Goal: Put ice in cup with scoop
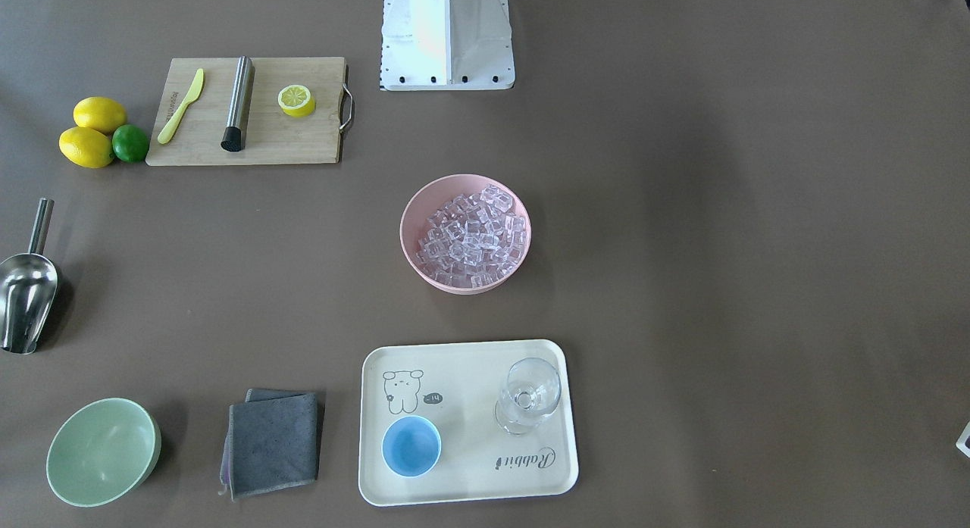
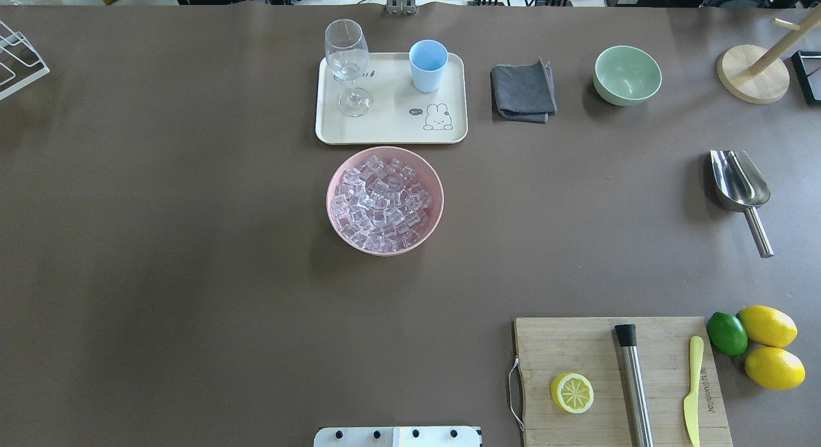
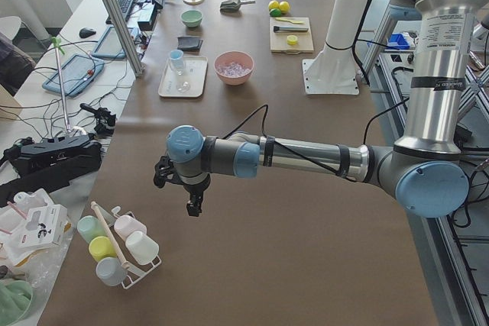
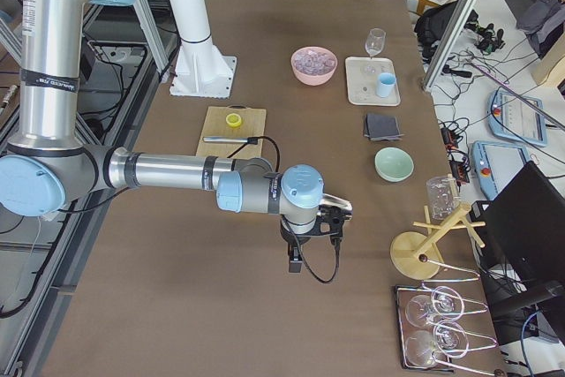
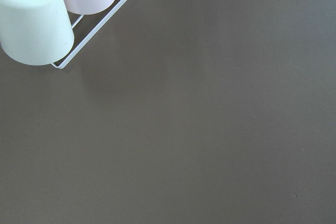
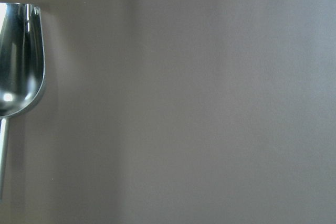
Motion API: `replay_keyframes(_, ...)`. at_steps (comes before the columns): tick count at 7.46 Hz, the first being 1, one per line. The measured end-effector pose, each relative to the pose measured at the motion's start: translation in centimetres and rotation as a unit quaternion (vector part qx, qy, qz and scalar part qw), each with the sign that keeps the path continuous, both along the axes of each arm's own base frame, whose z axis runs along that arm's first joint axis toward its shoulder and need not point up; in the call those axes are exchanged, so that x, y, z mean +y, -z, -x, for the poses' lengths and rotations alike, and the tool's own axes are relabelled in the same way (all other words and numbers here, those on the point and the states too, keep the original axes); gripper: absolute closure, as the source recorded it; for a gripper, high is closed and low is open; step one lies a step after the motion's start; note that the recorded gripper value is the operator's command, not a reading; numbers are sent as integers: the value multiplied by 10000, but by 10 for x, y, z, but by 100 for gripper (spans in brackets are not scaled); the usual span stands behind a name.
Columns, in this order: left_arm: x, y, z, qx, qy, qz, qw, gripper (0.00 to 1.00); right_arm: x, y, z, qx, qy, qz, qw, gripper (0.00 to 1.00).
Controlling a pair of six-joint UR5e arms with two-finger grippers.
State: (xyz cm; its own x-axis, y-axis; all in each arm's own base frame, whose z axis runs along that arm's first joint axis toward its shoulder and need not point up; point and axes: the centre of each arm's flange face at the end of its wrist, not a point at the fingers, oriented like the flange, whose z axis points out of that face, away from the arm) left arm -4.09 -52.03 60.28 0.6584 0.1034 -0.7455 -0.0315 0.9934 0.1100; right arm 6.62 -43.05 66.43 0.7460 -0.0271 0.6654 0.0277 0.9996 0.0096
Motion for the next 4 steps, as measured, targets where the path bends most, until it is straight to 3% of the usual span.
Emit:
replay_keyframes(2, 13, 12, -1, 5, -15, -128, 9999, 1, 0, 9, 1, -37, -11, -74, 10000, 0)
replay_keyframes(4, 13, 26, -28, 18, -278, -285, 9992, 1, 5, 16, 2, -140, -170, 15, 9998, 0)
